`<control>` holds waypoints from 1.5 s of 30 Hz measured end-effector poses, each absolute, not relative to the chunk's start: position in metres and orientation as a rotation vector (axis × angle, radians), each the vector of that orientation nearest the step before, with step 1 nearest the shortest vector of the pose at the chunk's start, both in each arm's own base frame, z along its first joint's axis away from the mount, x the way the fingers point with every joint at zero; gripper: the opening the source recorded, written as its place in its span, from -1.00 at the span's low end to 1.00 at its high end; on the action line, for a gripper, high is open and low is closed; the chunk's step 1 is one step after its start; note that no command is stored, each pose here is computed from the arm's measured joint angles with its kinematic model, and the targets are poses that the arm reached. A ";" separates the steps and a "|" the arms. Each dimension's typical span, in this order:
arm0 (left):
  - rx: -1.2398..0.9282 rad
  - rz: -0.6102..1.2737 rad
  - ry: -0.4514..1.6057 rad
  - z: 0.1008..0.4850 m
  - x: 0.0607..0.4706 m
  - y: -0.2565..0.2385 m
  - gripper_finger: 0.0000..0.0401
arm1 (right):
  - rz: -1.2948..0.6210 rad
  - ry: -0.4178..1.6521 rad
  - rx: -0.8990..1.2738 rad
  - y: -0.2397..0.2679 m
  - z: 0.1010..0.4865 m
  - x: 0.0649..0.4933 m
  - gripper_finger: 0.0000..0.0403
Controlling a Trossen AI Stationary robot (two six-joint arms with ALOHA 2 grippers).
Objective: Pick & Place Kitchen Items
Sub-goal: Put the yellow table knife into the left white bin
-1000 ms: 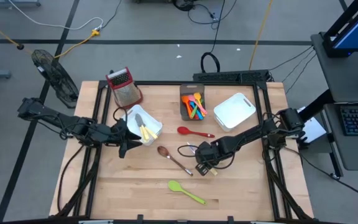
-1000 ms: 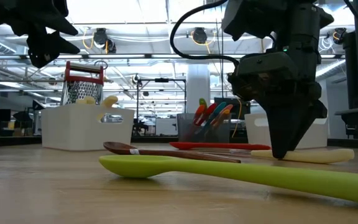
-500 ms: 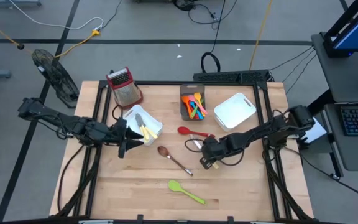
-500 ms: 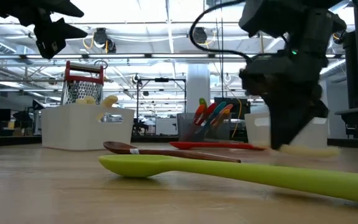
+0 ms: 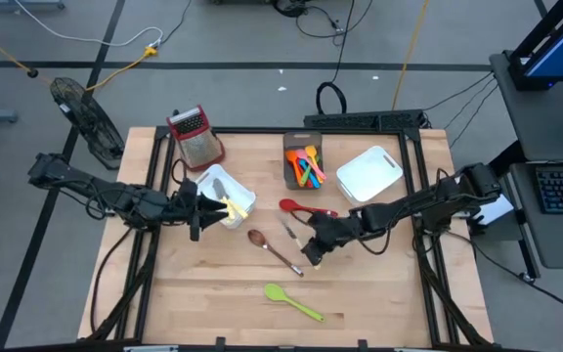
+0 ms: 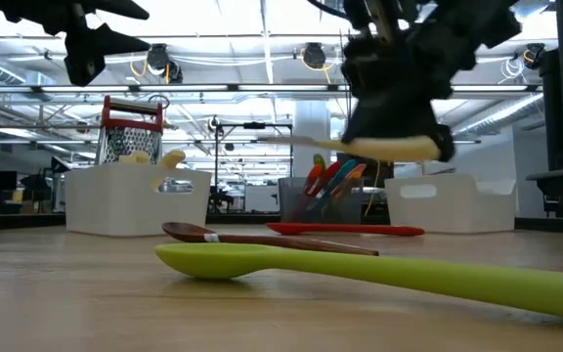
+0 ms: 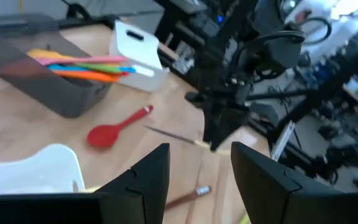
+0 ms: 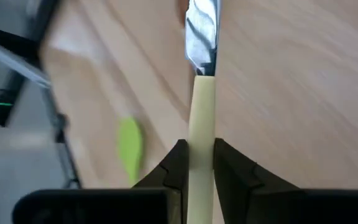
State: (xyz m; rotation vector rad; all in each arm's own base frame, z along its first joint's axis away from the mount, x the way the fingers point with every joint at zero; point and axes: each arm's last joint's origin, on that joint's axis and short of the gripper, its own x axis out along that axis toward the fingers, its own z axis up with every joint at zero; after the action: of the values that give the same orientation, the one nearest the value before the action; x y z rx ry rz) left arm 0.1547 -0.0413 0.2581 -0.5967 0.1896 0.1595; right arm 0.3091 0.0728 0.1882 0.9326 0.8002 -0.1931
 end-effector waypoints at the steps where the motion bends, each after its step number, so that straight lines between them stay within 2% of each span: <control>1: -0.604 0.170 0.177 0.259 0.156 -0.041 -0.13 | -0.169 0.778 0.939 0.071 0.190 0.312 -0.80; 16: -0.749 0.280 0.116 0.249 0.181 -0.047 -0.13 | 0.109 0.511 0.960 0.036 0.219 0.334 -0.80; 23: -0.905 0.281 0.030 0.244 0.202 -0.054 -0.13 | 0.207 0.434 0.921 0.016 0.228 0.338 -0.80; 33: -1.133 0.246 -0.062 0.234 0.225 -0.062 -0.13 | 0.295 0.334 0.904 -0.015 0.239 0.339 -0.80; 45: -1.165 0.297 -0.171 0.228 0.245 -0.066 -0.13 | 0.300 0.314 0.921 -0.040 0.241 0.337 -0.80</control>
State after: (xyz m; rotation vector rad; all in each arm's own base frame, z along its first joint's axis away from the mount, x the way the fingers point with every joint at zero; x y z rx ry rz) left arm 0.2451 -0.0658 0.2283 -1.1649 -0.1710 0.2966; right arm 0.3366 -0.0400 0.2413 0.9206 0.3139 0.3004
